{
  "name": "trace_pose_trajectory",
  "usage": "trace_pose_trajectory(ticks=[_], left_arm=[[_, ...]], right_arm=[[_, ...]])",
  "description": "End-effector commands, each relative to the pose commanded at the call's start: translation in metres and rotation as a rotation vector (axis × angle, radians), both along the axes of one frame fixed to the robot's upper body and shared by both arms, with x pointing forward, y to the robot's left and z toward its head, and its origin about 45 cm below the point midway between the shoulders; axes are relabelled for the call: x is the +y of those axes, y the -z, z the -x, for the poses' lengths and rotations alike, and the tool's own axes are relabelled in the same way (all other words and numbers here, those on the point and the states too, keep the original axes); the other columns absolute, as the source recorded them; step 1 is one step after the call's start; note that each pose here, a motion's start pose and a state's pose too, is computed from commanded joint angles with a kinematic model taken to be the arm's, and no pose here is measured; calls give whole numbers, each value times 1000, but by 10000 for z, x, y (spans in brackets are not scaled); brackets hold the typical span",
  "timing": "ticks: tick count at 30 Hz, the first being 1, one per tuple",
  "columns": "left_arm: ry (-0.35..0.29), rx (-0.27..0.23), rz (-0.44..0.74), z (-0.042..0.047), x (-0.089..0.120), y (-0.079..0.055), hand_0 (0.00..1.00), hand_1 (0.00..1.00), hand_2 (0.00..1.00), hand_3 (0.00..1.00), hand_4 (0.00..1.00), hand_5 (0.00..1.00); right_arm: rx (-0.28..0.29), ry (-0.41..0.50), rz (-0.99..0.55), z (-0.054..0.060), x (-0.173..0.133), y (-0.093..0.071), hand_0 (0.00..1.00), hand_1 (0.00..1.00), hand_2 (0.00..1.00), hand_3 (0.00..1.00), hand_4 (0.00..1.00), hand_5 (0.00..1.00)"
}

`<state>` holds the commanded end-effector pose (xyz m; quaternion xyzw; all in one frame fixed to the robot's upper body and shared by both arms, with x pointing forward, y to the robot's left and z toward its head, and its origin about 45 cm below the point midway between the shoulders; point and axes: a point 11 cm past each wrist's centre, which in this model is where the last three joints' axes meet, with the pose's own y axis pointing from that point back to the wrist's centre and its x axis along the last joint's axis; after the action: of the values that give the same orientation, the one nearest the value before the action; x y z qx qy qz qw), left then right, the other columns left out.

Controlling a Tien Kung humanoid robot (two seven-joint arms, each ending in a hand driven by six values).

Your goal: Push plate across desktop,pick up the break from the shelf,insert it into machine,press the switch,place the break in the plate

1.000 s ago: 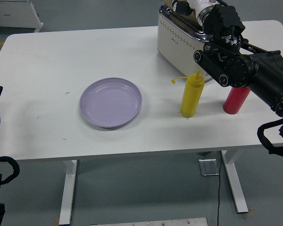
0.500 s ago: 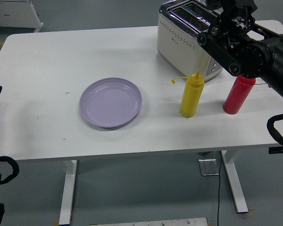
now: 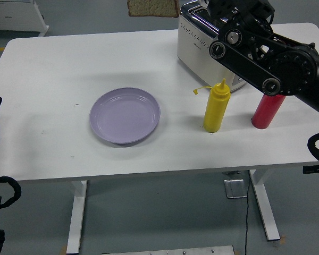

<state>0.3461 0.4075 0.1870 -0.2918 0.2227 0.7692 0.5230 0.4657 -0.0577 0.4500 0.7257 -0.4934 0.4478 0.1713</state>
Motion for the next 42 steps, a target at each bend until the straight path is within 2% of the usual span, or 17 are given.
trace_pose_trajectory(ticks=[4,8,12,17,22,25,33,42], left_arm=[[-3,-1,1,4,9,-2,828,896,894,788,631,998],[-6,-1,2,9,16,0,829,896,894,788,632,998],[-8,0,3,12,20,4,828,896,894,788,632,998],[-4,1,4,9,4,11,828,896,895,788,632,998],[0,3,5,5,-13,21,828,896,895,788,632,998],[0,4,6,6,-17,26,829,896,894,788,632,998],[4,7,7,5,-34,41,829,897,895,788,632,998],[5,6,7,0,-38,34,830,897,897,788,631,998]], right_arm=[[139,-105,36,188,241,248,295,391,440,492,264,99],[251,-167,70,314,380,519,291,389,439,492,261,107],[354,-201,82,402,461,790,291,388,439,493,261,110],[439,-194,109,422,493,1133,292,388,440,493,254,108],[487,-150,114,361,467,1369,292,388,440,493,254,108],[508,-124,102,322,445,1454,298,390,443,494,264,131],[543,-81,65,254,426,1582,301,393,445,494,265,143],[590,-37,18,180,337,1649,303,395,449,497,258,151]])
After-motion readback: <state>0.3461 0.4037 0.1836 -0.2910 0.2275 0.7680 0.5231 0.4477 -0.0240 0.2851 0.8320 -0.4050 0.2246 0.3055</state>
